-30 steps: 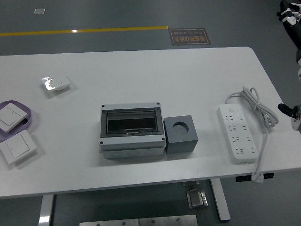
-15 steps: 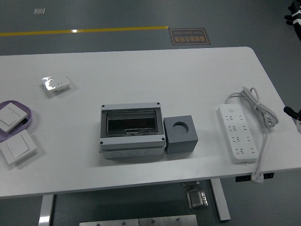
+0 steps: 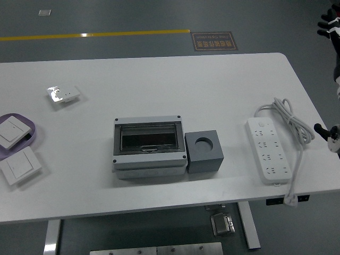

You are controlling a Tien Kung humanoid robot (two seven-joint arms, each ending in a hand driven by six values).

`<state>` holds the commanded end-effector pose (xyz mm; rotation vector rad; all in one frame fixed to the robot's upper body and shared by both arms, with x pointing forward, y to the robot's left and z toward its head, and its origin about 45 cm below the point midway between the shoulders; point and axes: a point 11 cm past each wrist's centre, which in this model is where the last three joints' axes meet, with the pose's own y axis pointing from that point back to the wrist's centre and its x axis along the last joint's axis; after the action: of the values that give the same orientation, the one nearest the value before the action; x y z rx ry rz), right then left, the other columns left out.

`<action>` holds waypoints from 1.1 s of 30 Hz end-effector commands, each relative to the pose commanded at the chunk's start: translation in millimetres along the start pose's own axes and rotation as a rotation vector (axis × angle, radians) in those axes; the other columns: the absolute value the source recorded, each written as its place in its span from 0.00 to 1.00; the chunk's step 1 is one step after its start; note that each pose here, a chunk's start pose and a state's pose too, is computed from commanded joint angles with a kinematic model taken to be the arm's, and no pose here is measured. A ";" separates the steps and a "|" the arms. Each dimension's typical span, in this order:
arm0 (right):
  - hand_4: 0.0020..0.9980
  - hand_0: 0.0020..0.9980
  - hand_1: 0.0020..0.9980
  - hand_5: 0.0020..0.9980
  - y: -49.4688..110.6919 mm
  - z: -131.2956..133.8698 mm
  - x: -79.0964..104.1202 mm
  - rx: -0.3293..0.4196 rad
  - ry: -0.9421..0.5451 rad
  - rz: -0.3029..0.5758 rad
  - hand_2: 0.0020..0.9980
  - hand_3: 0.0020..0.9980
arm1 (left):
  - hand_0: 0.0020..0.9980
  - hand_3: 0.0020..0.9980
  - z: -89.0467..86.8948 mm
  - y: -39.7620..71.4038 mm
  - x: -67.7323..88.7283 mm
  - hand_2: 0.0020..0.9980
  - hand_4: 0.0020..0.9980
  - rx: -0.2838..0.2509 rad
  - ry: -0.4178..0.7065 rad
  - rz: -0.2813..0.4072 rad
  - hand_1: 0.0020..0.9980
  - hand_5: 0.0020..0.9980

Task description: Pick up the cylinder from the cube,place it in the box,flap close box

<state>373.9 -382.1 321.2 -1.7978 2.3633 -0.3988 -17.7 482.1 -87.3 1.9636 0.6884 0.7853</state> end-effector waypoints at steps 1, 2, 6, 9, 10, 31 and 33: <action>0.79 0.68 0.64 0.48 0.4 1.4 -1.6 -0.004 -0.001 -0.004 0.68 0.75 | 0.63 0.58 0.0 0.0 0.4 0.54 0.68 0.000 0.000 0.001 0.62 0.35; 0.79 0.68 0.64 0.48 1.0 3.0 -3.4 -0.009 -0.002 -0.009 0.68 0.75 | 0.63 0.58 0.0 0.0 0.7 0.54 0.68 0.000 0.001 0.001 0.62 0.35; 0.80 0.69 0.65 0.49 3.1 8.5 -9.5 -0.023 -0.009 -0.023 0.68 0.75 | 0.63 0.59 -0.3 0.0 0.4 0.54 0.68 0.001 0.000 0.001 0.62 0.35; 0.80 0.69 0.65 0.49 3.8 10.8 -13.2 -0.031 -0.008 -0.035 0.68 0.75 | 0.63 0.59 0.3 0.1 0.9 0.54 0.68 0.000 -0.002 0.002 0.62 0.35; 0.80 0.69 0.65 0.49 4.0 11.7 -14.7 -0.034 -0.007 -0.040 0.68 0.75 | 0.63 0.59 1.0 0.3 2.1 0.54 0.68 0.000 -0.004 0.004 0.62 0.35; 0.82 0.71 0.65 0.47 11.1 19.6 -10.0 -0.052 0.005 -0.026 0.68 0.74 | 0.63 0.58 -3.4 -0.3 4.4 0.54 0.68 0.005 -0.013 0.013 0.62 0.35; 0.82 0.71 0.65 0.47 11.2 19.5 -9.3 -0.050 0.005 -0.023 0.68 0.74 | 0.63 0.58 -3.0 -0.2 3.9 0.54 0.68 0.004 -0.011 0.012 0.62 0.35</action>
<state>371.5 -372.8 298.8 -1.8486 2.3790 -0.3497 -17.5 486.5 -85.3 1.9755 0.6726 0.7798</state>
